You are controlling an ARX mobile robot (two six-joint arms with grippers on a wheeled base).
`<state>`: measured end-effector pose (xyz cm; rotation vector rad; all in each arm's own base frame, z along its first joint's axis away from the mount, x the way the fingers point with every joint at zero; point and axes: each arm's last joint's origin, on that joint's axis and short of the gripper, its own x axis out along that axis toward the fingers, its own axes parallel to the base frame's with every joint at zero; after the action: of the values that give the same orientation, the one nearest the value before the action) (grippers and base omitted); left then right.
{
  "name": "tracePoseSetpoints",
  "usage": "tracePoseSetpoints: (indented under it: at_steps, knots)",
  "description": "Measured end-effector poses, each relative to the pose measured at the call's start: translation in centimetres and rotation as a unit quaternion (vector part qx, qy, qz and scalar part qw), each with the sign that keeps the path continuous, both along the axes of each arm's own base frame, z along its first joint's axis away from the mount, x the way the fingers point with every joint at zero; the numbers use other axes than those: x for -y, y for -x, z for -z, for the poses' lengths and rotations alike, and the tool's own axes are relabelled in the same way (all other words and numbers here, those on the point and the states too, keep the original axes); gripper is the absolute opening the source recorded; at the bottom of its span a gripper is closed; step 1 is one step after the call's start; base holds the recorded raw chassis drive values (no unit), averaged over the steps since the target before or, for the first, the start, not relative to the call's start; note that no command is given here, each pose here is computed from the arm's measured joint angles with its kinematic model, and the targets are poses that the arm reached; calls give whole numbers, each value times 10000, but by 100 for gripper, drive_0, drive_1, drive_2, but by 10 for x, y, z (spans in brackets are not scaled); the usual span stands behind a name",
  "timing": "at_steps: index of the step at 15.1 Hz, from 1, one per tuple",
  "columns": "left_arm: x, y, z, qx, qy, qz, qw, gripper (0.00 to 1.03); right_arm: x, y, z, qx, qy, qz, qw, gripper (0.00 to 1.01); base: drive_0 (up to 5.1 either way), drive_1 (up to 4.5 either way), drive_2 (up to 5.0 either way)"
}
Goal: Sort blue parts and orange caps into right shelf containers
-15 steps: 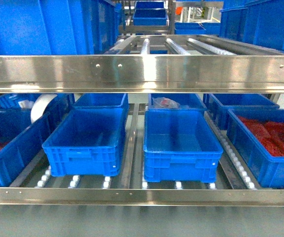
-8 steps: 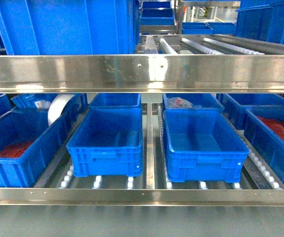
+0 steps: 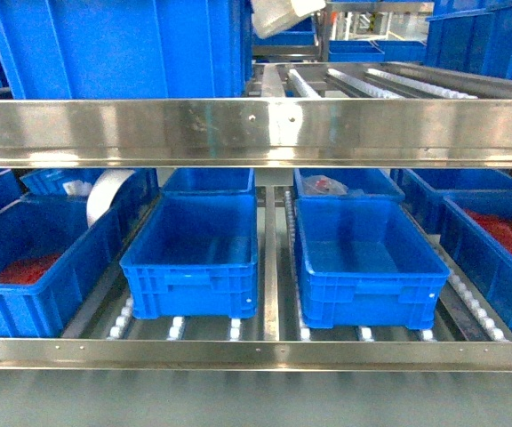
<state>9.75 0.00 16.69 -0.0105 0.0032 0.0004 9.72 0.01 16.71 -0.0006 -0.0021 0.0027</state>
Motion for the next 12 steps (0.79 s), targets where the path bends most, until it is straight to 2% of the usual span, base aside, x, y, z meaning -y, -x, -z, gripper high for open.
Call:
tracePoseSetpoints:
  at_steps: [12]
  knots:
    - [0,0,0,2,-2,2,10000,43,0,0,0,4,-2,11,10000,41,0,0,0]
